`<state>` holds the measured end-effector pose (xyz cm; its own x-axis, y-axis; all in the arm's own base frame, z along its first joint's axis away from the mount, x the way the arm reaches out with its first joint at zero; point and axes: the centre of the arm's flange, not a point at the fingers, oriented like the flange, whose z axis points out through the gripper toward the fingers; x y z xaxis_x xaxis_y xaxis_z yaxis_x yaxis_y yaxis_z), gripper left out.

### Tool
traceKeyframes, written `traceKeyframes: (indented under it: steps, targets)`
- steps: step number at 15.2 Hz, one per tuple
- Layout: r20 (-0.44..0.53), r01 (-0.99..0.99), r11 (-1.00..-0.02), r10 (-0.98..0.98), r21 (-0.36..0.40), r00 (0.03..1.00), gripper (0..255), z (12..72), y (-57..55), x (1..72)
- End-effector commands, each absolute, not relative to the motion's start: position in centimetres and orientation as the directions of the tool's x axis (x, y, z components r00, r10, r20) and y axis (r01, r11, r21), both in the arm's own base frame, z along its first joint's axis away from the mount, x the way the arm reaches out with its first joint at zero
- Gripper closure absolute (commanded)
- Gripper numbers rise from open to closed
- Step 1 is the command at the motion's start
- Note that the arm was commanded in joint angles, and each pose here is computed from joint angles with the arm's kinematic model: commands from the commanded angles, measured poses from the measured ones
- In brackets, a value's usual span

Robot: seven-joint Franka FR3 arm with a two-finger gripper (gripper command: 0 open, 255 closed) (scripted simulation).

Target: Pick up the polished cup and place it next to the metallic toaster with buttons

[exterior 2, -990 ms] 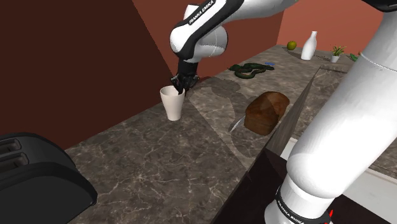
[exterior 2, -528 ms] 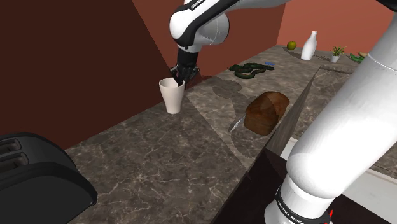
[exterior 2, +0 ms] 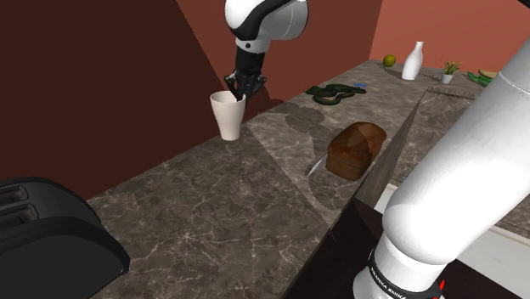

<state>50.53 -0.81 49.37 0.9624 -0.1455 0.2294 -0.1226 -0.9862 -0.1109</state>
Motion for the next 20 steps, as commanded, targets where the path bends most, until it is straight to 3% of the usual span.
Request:
traceKeyframes:
  steps: [1, 20]
  targets:
    - [0.229, -0.123, -0.986, -0.145, -0.111, 0.962, 255, 50.5, -0.9, 50.4]
    - [0.229, -0.123, -0.986, -0.145, -0.111, 0.962, 255, 60.5, -0.9, 50.4]
